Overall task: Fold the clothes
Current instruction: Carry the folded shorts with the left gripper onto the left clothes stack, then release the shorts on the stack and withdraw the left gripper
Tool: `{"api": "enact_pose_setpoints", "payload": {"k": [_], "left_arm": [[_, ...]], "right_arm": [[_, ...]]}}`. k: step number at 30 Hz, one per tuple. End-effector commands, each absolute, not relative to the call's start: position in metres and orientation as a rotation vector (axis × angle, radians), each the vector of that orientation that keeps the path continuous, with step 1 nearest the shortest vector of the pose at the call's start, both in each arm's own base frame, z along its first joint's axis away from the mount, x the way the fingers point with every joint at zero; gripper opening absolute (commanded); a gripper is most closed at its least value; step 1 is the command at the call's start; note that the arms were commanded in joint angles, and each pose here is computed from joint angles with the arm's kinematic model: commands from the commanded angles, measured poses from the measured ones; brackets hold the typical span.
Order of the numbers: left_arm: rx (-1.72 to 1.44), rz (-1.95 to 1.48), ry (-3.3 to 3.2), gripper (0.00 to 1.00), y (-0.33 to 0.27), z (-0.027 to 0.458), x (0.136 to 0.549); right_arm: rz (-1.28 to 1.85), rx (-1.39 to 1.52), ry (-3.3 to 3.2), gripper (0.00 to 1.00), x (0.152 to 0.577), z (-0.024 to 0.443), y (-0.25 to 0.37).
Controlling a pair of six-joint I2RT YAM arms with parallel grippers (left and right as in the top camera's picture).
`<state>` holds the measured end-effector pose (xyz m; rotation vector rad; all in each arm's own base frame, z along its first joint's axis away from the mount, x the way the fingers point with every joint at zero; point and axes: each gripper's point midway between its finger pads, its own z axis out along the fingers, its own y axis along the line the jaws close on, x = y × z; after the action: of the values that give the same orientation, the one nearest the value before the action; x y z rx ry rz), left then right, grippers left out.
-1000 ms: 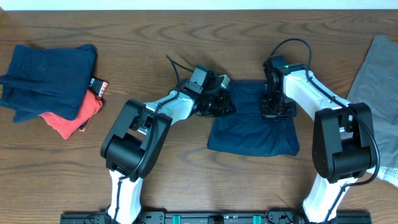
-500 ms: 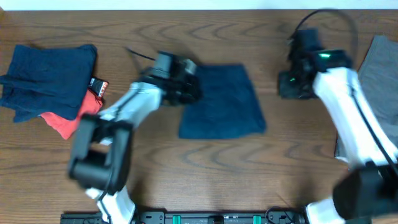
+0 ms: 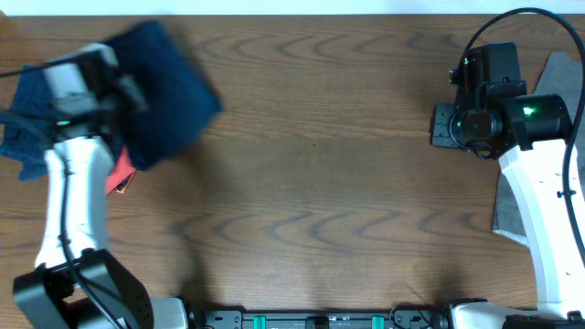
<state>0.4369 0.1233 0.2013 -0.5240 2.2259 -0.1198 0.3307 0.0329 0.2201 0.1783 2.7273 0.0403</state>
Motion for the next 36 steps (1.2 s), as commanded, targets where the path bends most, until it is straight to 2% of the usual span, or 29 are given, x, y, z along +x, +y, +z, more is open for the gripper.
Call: {"api": "enact_pose_setpoints", "payload": {"k": [1,6,16,18,22,23,24,26,36], "left_arm": [[-0.551,-0.018,2.06,0.06,0.168,0.262,0.439],[-0.62,0.031,1.941,0.06,0.207,0.287,0.435],[-0.713,0.072,1.953,0.07,0.237,0.276,0.416],[-0.727,0.075,1.965,0.17,0.239,0.273,0.413],[-0.738,0.073,1.983,0.68,0.238,0.268,0.411],[-0.738,0.072,1.984,0.87,0.238,0.268,0.41],[-0.738,0.072,1.984,0.94,0.238,0.268,0.41],[-0.738,0.072,1.983,0.99,0.238,0.268,0.41],[-0.751,0.035,2.012,1.0,0.23,0.261,0.41]], "right_arm": [[0.072,0.16,2.748,0.26,0.329,0.215,0.036],[0.07,0.16,2.753,0.26,0.328,0.215,0.036],[0.068,0.16,2.755,0.26,0.328,0.214,0.036],[0.068,0.16,2.755,0.26,0.328,0.214,0.036],[0.068,0.159,2.755,0.26,0.328,0.214,0.036],[0.067,0.154,2.755,0.27,0.328,0.214,0.036],[0.066,0.147,2.756,0.26,0.328,0.214,0.036],[0.064,0.144,2.758,0.26,0.327,0.214,0.036],[0.065,0.145,2.756,0.28,0.328,0.214,0.036]]}}
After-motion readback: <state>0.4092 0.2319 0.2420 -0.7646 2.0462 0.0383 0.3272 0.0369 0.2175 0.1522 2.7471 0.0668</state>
